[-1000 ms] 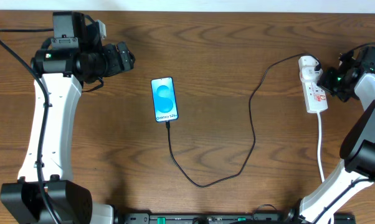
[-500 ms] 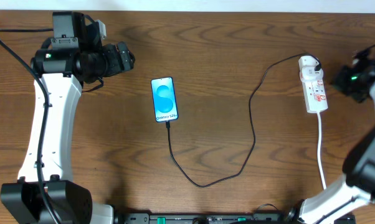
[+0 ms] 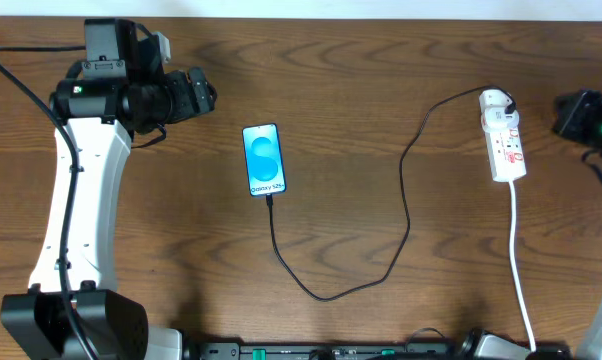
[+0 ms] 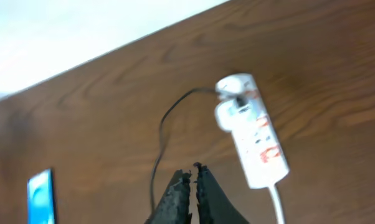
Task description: Plug charger to phone and switch on socket
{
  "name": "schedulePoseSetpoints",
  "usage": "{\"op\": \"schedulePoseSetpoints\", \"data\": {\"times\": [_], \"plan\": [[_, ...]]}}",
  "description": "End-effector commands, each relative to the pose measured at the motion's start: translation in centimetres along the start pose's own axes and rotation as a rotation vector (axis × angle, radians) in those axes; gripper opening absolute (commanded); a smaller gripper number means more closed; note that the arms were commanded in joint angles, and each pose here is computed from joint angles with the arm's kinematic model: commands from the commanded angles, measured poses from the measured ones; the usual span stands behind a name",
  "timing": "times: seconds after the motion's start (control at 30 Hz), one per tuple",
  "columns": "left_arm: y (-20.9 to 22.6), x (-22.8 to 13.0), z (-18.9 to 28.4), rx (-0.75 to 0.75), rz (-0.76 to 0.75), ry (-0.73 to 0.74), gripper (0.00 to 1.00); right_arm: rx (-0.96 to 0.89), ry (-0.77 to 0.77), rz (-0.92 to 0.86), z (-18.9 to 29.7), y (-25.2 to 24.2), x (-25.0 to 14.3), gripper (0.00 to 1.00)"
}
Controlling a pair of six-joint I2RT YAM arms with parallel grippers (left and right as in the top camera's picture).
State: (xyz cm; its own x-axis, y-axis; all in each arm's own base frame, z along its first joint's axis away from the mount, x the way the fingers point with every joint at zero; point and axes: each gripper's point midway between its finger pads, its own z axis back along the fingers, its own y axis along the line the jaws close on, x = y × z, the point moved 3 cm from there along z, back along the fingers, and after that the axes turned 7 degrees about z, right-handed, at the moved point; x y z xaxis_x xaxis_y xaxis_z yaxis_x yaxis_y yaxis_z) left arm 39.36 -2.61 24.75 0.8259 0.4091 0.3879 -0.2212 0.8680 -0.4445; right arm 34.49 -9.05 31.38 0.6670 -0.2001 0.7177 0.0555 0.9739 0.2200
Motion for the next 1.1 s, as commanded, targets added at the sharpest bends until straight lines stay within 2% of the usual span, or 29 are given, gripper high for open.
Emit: {"op": "schedulePoseSetpoints", "data": {"times": [0.0,0.07,0.17,0.2,0.23,0.27,0.7,1.07], "plan": [[-0.4,0.3,1.0,-0.005,-0.010,-0.027,0.92,0.054,-0.016,0.132,2.4,3.3,-0.4,0.11],[-0.4,0.3,1.0,-0.004,-0.009,-0.027,0.92,0.074,-0.004,0.159,3.3,4.6,-1.2,0.19],[-0.4,0.3,1.0,-0.005,-0.010,-0.027,0.92,0.094,0.010,0.171,4.6,5.9,-2.1,0.47],[-0.4,0.3,1.0,-0.005,-0.010,-0.027,0.92,0.099,0.015,0.173,4.9,6.2,-2.4,0.59],[-0.4,0.3,1.0,-0.005,-0.010,-0.027,0.92,0.103,0.022,0.173,5.4,6.5,-2.8,0.86],[-0.4,0.3,1.0,-0.005,-0.010,-0.027,0.92,0.105,0.028,0.172,5.8,6.7,-3.1,0.99],[-0.4,0.3,1.0,-0.005,-0.010,-0.027,0.92,0.116,0.184,0.113,7.4,7.2,-7.2,0.99],[-0.4,0.3,1.0,-0.005,-0.010,-0.027,0.92,0.079,0.181,0.119,7.3,6.7,-7.1,0.99]]}}
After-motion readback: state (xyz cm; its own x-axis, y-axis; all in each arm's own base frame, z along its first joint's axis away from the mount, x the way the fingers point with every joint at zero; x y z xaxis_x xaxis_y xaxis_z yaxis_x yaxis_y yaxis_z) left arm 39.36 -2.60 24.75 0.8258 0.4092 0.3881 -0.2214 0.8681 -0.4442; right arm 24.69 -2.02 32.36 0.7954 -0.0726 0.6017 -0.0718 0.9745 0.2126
